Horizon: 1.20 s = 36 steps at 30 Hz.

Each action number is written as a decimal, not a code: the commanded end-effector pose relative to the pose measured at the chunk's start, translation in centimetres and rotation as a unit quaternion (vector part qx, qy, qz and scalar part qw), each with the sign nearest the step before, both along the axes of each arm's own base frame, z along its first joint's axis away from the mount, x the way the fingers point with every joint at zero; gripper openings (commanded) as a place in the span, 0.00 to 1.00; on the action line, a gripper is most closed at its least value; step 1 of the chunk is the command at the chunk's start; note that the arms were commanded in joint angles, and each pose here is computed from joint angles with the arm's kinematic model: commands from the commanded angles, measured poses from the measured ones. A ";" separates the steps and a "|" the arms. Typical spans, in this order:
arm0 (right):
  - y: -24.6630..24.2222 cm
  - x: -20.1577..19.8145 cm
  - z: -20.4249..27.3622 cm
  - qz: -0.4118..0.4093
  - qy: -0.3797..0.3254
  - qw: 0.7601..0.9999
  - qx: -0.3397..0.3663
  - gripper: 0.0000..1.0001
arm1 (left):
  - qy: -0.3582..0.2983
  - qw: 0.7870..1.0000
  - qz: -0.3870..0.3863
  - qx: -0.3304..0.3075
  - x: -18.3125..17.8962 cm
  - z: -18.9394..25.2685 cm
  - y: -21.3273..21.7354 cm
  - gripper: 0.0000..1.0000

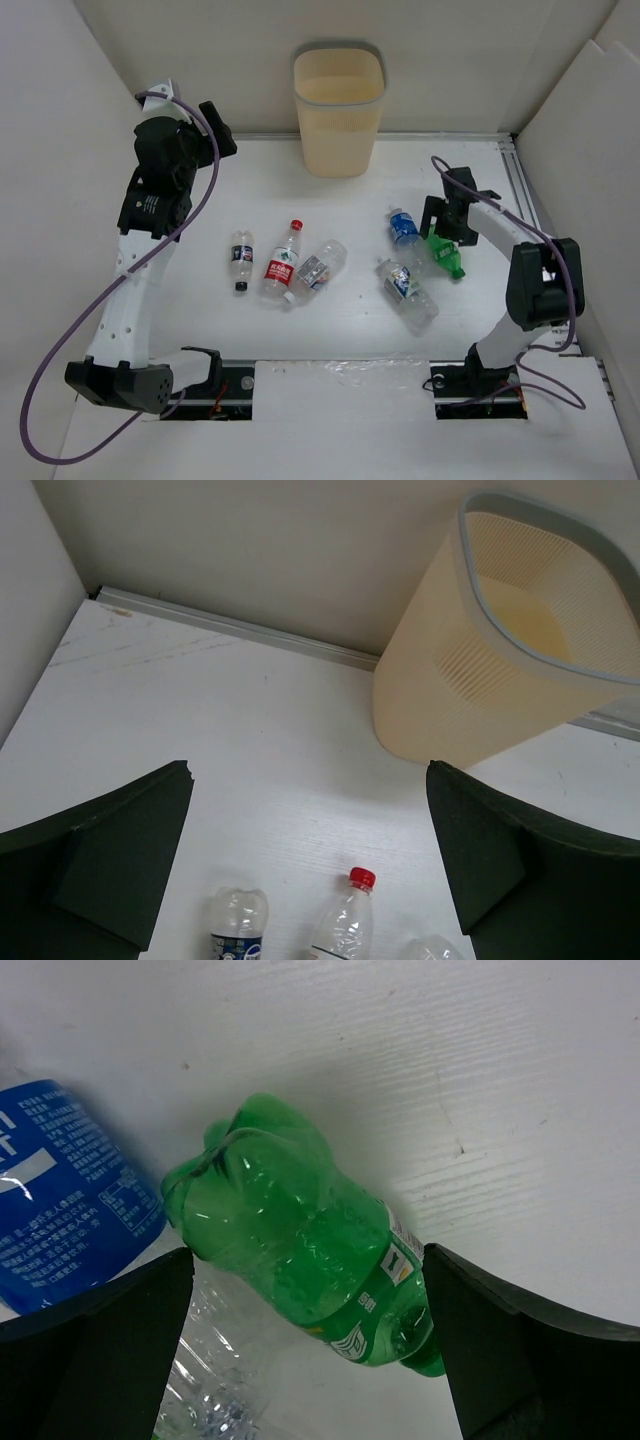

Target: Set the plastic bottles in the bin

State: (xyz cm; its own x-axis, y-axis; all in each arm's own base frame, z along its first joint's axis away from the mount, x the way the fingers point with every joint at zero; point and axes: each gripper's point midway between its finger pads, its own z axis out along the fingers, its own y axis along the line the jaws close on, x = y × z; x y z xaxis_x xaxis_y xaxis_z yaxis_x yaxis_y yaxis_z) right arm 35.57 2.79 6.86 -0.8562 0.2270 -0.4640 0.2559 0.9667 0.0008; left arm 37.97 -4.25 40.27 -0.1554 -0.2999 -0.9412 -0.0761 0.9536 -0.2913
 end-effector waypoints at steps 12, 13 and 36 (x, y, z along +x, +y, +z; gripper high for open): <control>0.9 2.8 -2.3 0.014 0.017 1.000 -0.002 0.95 | -0.031 1.000 -0.005 0.001 -0.3 2.1 0.0 1.00; 0.9 2.7 -2.8 0.014 0.023 1.000 -0.002 0.92 | -0.031 1.000 -0.005 0.001 -0.3 2.1 0.0 1.00; -5.1 2.5 8.1 -0.112 -0.081 0.987 -0.081 0.00 | -0.014 0.987 -0.158 -0.022 0.1 1.0 -6.8 1.00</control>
